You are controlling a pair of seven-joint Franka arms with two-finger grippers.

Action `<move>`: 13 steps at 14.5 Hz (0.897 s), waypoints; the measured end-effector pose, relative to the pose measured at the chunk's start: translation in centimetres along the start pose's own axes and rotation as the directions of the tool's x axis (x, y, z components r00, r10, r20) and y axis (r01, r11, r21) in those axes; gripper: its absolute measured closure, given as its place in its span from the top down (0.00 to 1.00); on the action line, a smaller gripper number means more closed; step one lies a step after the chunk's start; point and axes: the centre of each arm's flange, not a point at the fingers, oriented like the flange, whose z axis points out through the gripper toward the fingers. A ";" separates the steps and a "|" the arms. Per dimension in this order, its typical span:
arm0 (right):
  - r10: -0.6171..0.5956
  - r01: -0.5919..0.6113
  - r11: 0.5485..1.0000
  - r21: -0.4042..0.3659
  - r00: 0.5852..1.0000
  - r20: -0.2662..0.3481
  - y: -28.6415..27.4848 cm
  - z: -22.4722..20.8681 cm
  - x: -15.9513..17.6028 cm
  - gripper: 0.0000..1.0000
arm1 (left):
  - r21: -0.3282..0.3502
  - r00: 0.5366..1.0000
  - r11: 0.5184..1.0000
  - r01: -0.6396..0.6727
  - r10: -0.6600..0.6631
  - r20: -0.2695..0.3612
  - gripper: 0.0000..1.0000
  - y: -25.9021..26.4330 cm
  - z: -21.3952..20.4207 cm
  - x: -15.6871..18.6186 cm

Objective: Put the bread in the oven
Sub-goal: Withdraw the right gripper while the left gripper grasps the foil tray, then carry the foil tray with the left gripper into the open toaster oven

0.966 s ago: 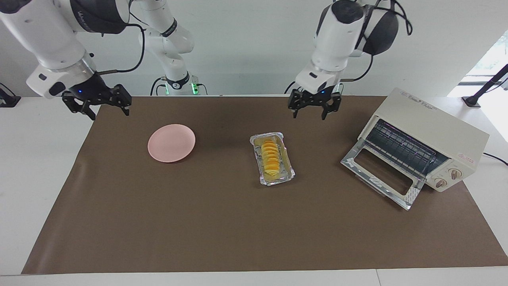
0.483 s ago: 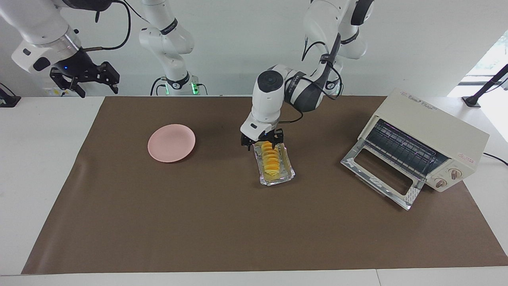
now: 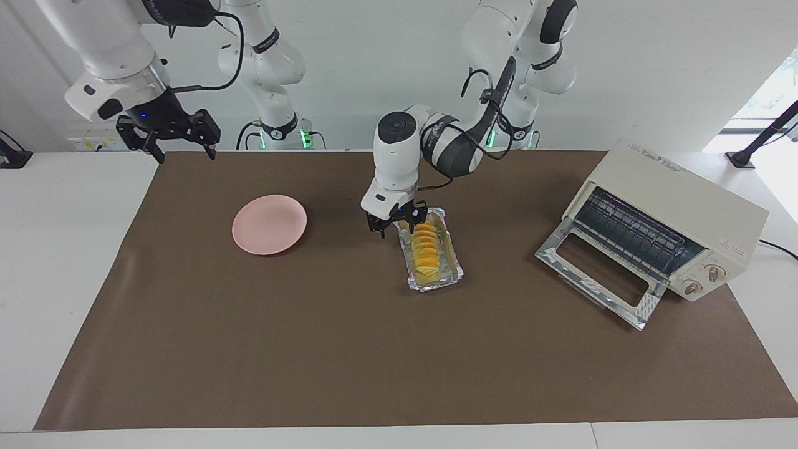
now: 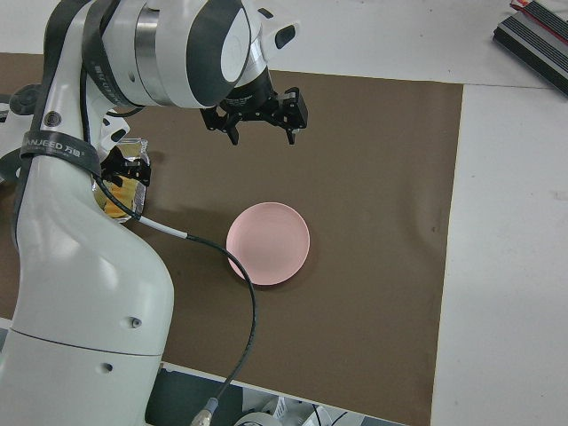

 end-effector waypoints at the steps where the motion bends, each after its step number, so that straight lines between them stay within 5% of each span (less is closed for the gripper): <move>1: -0.007 0.007 1.000 -0.002 1.000 -0.005 -0.5 0.5 0.1 1.00 | -0.004 1.000 1.000 0.005 -0.005 -0.005 0.74 0.0 0.0 0.2; 9: -0.009 0.009 1.000 0.001 1.000 0.010 -0.8 0.4 -0.2 1.00 | -0.006 1.000 1.000 0.021 -0.021 -0.013 0.71 -0.5 3.3 1.0; 11: -0.008 0.008 1.000 0.003 1.000 0.017 -0.9 -0.1 -0.4 1.00 | 0.003 1.000 1.000 0.021 -0.021 -0.005 0.62 -0.4 4.5 1.0; 13: -0.008 0.007 1.000 0.004 1.000 0.021 -0.9 -0.2 -0.5 1.00 | 0.008 1.000 1.000 0.020 -0.020 -0.001 0.39 -0.5 4.9 1.0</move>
